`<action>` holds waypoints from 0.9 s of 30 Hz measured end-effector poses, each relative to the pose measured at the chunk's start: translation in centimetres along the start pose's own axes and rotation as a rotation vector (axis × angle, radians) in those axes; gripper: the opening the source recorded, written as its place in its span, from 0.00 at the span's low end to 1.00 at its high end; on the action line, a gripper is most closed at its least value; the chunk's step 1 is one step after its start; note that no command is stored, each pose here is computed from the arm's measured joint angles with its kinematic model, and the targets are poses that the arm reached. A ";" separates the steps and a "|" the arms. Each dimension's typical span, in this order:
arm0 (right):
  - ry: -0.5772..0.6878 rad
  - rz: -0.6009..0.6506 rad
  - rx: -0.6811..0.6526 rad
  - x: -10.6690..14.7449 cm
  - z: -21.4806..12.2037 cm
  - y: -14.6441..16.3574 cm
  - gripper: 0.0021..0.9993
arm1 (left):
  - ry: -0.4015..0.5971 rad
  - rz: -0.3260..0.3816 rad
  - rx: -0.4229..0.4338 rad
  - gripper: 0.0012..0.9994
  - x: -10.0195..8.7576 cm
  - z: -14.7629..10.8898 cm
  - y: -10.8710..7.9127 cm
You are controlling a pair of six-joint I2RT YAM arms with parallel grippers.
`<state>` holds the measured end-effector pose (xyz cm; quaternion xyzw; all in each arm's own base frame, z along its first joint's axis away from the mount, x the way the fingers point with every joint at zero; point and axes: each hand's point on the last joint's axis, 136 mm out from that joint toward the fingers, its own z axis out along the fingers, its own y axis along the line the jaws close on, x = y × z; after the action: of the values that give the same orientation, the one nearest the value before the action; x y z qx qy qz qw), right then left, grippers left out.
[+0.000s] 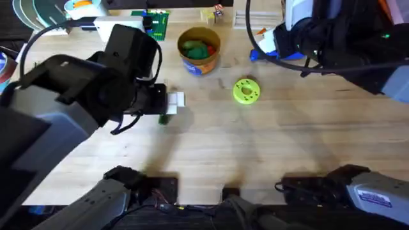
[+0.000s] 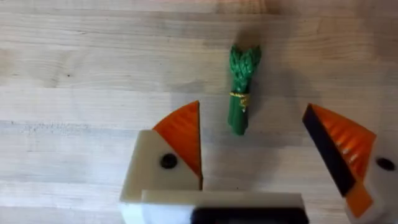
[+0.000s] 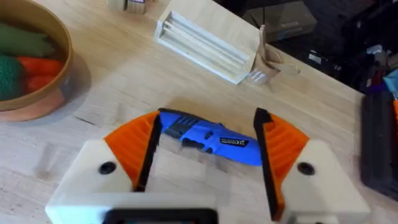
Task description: Pick up the gripper from the table and insert it into the empty holder that is missing its gripper. Then pick up a screw, insert it into the mounting hole, and use the screwdriver to tighten it. Finally, clean up the table by picking up the vegetable and placing it into the bucket.
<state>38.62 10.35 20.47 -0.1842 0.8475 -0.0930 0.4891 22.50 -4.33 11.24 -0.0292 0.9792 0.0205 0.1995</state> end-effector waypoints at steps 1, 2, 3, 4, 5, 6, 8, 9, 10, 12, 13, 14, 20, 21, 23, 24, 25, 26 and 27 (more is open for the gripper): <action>0.005 -0.002 -0.001 0.1 0.0 0.0 0.88 | 0.012 0.001 -0.003 0.99 -0.1 0.5 -0.1; 0.010 -0.003 -0.002 0.2 0.0 0.0 0.88 | 0.023 0.002 -0.006 0.99 -0.2 1.0 -0.3; 0.014 -0.005 -0.003 0.4 0.0 0.1 0.88 | 0.031 0.003 -0.008 0.99 -0.3 1.4 -0.4; 0.018 -0.006 -0.004 0.4 0.0 0.1 0.88 | 0.039 0.004 -0.011 0.99 -0.4 1.9 -0.6; 0.020 -0.007 -0.004 0.5 0.0 0.1 0.88 | 0.048 0.005 -0.014 0.99 -0.5 2.4 -0.7; 0.022 -0.007 -0.004 0.5 0.0 0.1 0.88 | 0.058 0.007 -0.018 0.99 -0.5 2.9 -0.8; 0.022 -0.008 -0.005 0.6 0.0 0.1 0.88 | 0.089 0.013 -0.029 0.99 -0.3 4.0 -0.9; 0.023 -0.008 -0.005 0.6 0.0 0.1 0.88 | 0.103 0.016 -0.034 0.99 -0.2 4.4 -1.0; 0.023 -0.008 -0.005 0.6 0.0 0.1 0.88 | 0.120 0.018 -0.039 0.99 0.0 4.9 -1.0; 0.023 -0.008 -0.005 0.6 0.0 0.1 0.88 | 0.156 0.023 -0.040 0.99 0.4 5.7 -1.2; 0.023 -0.008 -0.005 0.6 0.0 0.1 0.88 | 0.176 0.025 -0.037 0.99 0.7 6.1 -1.3; 0.023 -0.008 -0.005 0.6 0.0 0.1 0.88 | 0.193 0.026 -0.034 0.99 1.0 6.5 -1.5; 0.024 -0.008 -0.005 0.6 0.0 0.1 0.88 | 0.241 0.025 -0.013 0.99 1.5 7.8 -2.1; 0.024 -0.008 -0.005 0.6 0.0 0.1 0.88 | 0.239 0.018 -0.011 0.99 1.3 7.8 -2.1; 0.024 -0.008 -0.005 0.6 0.0 0.1 0.88 | 0.238 -0.007 -0.011 0.90 1.2 7.9 -1.9; 0.025 -0.008 -0.005 0.6 0.0 0.1 0.88 | 0.242 -0.028 -0.014 0.79 1.2 7.9 -1.7; 0.025 -0.008 -0.005 0.6 0.0 0.1 0.88 | 0.244 -0.043 -0.015 0.69 1.2 7.9 -1.5; 0.025 -0.008 -0.005 0.6 0.0 0.1 0.88 | 0.247 -0.062 -0.016 0.56 1.2 7.9 -1.3; 0.025 -0.008 -0.005 0.6 0.0 0.1 0.88 | 0.249 -0.082 -0.015 0.43 1.2 8.0 -1.1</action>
<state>38.30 10.21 19.93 -0.1878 0.8530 -0.0952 0.4777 24.61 -5.09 3.43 -0.0732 0.9942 0.0156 0.0768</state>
